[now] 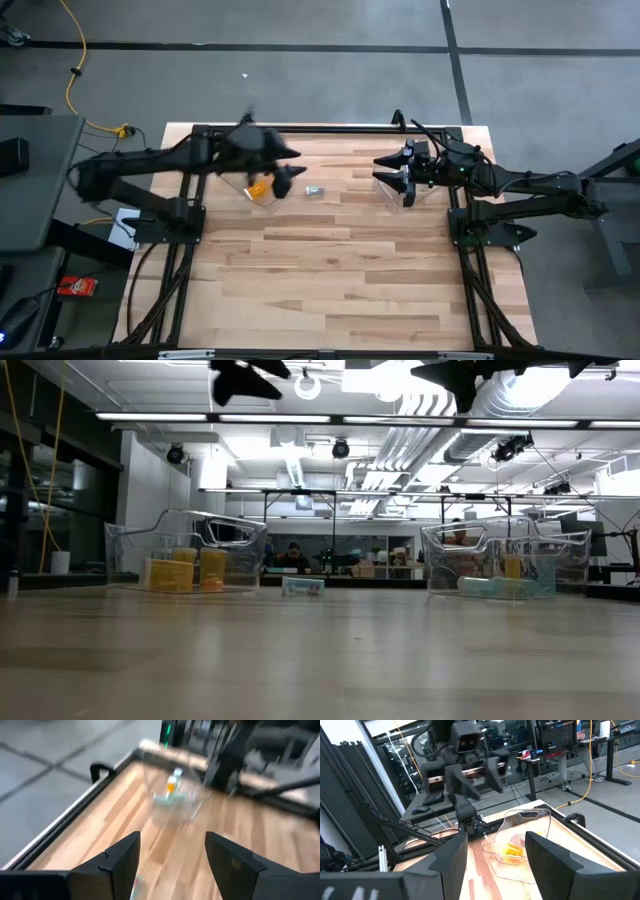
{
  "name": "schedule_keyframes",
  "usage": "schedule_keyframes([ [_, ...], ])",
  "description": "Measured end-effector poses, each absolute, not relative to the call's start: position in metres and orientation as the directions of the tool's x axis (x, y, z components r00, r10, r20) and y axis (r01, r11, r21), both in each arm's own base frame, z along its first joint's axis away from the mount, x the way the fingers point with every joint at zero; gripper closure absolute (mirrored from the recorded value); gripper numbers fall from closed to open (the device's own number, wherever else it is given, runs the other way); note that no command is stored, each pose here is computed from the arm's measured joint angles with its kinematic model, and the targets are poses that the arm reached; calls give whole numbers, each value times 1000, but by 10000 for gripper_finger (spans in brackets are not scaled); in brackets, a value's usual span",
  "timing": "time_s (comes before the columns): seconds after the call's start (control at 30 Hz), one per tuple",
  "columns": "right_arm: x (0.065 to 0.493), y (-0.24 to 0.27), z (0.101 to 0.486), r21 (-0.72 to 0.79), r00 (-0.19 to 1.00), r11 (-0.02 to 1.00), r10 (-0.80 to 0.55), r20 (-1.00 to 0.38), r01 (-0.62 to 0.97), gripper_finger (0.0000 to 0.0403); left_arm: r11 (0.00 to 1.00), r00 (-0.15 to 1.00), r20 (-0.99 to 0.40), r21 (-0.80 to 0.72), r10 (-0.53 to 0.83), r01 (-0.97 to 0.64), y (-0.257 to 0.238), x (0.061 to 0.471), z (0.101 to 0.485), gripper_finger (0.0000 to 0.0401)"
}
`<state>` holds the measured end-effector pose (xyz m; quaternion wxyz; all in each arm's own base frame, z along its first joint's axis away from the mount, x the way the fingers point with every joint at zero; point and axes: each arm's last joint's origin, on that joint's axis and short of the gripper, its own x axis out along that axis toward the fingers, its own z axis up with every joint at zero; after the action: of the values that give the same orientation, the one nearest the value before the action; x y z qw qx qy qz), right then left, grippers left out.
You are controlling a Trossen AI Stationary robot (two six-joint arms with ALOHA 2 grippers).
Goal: Pick and place medicine bottles into bin by pill shape (circle, oval)
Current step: Put the green capsule bottle into the left transparent bin
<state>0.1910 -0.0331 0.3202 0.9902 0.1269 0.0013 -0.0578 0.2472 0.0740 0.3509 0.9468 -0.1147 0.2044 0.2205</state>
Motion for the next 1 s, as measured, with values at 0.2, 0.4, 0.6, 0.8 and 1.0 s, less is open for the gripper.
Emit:
schedule_keyframes([
  [0.2, 191, -33, 320, 253, 993, 961, -114, -20, 115, 210, 860, 659, -688, -101, 303, -501, 113, 299, 346, 190],
  [0.4, 191, -33, 320, 285, 993, 952, -114, -22, 115, 210, 887, 466, -868, -70, 172, -457, 143, 347, 303, 190],
  [0.6, 191, -33, 318, 289, 993, 950, -113, -37, 119, 210, 926, 273, -959, -34, 75, -376, 157, 381, 241, 190],
  [0.8, 191, -33, 315, 315, 991, 940, -114, -70, 130, 210, 928, 173, -984, -90, -28, -361, 162, 397, 185, 190],
  [1.0, 193, -34, 313, 315, 989, 938, -124, -85, 145, 210, 939, 98, -995, -4, 32, -344, 167, 404, 153, 190],
])
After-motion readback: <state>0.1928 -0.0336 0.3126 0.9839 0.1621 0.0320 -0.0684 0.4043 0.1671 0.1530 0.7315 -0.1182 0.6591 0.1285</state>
